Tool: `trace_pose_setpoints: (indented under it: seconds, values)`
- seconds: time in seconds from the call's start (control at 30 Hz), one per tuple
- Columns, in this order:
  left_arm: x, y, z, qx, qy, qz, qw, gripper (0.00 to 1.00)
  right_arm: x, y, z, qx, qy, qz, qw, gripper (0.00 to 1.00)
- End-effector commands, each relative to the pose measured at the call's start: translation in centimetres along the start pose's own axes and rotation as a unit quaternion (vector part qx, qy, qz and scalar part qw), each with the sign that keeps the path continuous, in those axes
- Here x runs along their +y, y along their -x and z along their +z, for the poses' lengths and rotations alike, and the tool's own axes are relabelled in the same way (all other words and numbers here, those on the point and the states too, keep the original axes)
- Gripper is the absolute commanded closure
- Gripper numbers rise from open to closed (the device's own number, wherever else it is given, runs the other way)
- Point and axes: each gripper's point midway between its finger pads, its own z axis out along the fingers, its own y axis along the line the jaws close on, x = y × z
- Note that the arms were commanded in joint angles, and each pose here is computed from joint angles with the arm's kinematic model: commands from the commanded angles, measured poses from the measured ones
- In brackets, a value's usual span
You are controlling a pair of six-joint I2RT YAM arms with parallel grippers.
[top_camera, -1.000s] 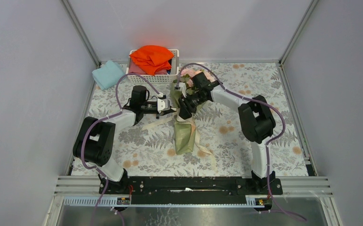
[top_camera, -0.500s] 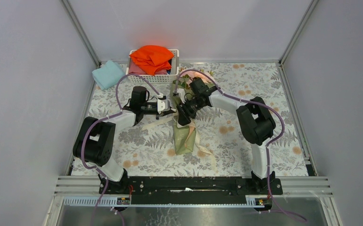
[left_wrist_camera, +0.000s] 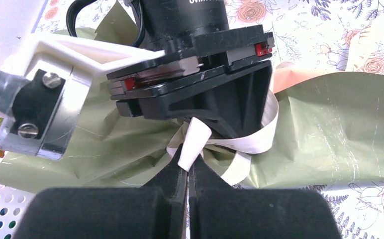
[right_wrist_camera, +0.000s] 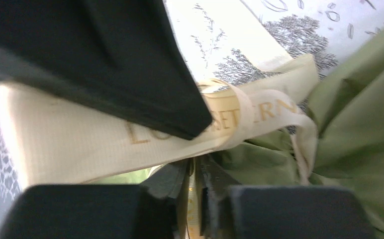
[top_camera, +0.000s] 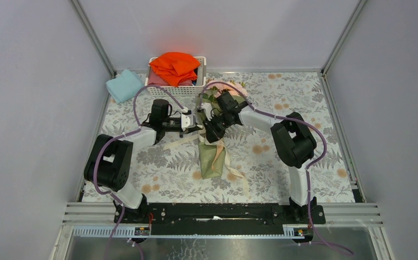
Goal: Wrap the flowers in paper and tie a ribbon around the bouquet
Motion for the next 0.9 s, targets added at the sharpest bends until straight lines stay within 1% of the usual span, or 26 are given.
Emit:
trace_pose_setpoints:
  seconds: [0.0, 0.07, 0.13, 0.23, 0.3, 0.53, 0.73, 0.8, 0.87]
  values:
    - [-0.2, 0.4, 0.1, -0.005, -0.006, 0.021, 1.000, 1.00, -0.4, 2.2, -1.9, -0.020, -0.061, -0.022, 0.998, 0.90]
    - [-0.5, 0.3, 0.0, -0.004, -0.011, 0.027, 1.000, 1.00, -1.1, 3.4, -2.6, -0.034, -0.090, -0.022, 0.995, 0.96]
    - [-0.7, 0.2, -0.1, -0.003, -0.015, 0.032, 0.999, 1.00, -1.9, 5.1, -3.6, -0.062, -0.122, -0.019, 0.990, 1.00]
    - [-0.9, 0.3, -0.2, -0.003, -0.019, 0.045, 0.999, 1.00, -3.3, 7.2, -5.5, -0.107, -0.163, 0.005, 0.981, 1.00]
    - [-1.0, 0.4, -0.2, -0.004, -0.019, 0.051, 0.999, 1.00, -4.2, 7.9, -6.5, -0.125, -0.188, 0.019, 0.974, 1.00]
    - [-1.2, 0.5, -0.3, -0.005, -0.024, 0.074, 0.997, 1.00, -6.3, 8.9, -8.3, -0.140, -0.255, 0.036, 0.956, 1.00]
    - [-2.4, -0.6, -0.4, 0.005, -0.046, 0.106, 0.993, 1.00, -6.3, 11.8, -10.1, -0.195, -0.263, 0.036, 0.944, 1.00]
    - [-2.8, -0.9, -0.4, 0.009, -0.053, 0.126, 0.991, 1.00, -6.8, 12.0, -10.6, -0.206, -0.265, 0.056, 0.940, 1.00]
    - [-2.8, -1.3, -0.5, 0.014, -0.055, 0.133, 0.989, 1.00, -7.6, 11.2, -11.1, -0.206, -0.275, 0.075, 0.936, 1.00]
